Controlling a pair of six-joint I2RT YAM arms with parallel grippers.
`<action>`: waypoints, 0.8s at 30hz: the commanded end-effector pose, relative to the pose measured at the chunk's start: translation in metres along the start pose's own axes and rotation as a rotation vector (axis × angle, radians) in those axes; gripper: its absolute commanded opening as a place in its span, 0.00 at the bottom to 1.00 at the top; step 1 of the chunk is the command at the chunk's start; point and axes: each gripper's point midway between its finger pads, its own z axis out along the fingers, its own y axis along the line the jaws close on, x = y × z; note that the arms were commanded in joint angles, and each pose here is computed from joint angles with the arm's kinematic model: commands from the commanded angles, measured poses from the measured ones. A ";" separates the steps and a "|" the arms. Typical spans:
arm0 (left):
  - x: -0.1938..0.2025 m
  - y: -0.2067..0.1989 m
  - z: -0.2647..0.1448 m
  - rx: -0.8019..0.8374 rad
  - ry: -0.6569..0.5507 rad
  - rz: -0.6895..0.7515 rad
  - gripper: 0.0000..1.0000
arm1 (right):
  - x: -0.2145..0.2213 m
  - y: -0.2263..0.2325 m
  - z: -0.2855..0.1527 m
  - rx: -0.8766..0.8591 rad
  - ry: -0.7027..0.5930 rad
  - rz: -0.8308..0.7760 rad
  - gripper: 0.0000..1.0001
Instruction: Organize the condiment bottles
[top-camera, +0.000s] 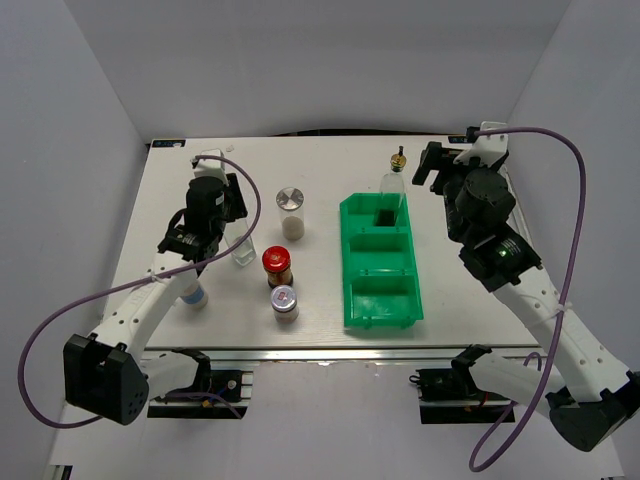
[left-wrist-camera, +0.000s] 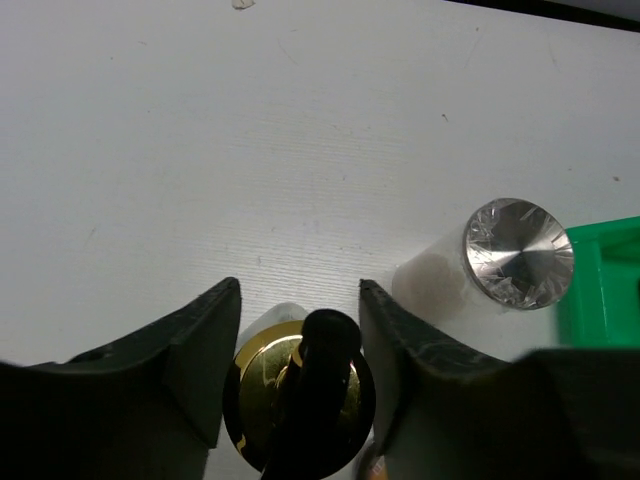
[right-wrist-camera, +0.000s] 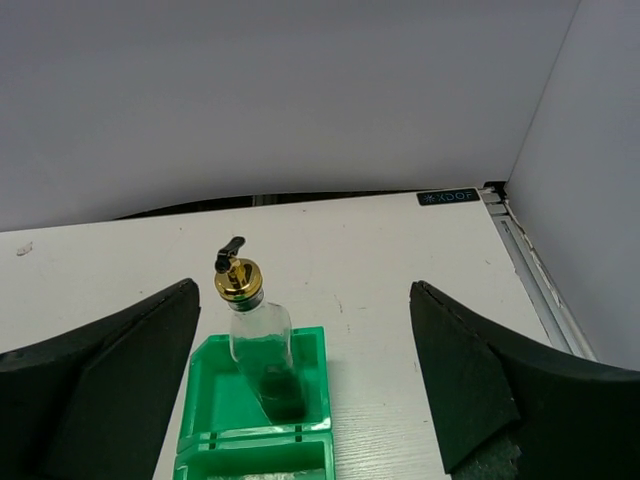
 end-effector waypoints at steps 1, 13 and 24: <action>-0.024 0.001 -0.003 -0.019 -0.070 -0.014 0.58 | -0.013 -0.008 -0.003 0.027 -0.052 0.014 0.89; -0.019 0.000 0.002 -0.029 -0.071 -0.009 0.06 | 0.007 -0.021 -0.010 0.066 -0.024 0.013 0.89; -0.107 0.002 -0.018 -0.087 -0.260 -0.101 0.00 | 0.051 -0.085 -0.046 0.309 -0.006 0.126 0.89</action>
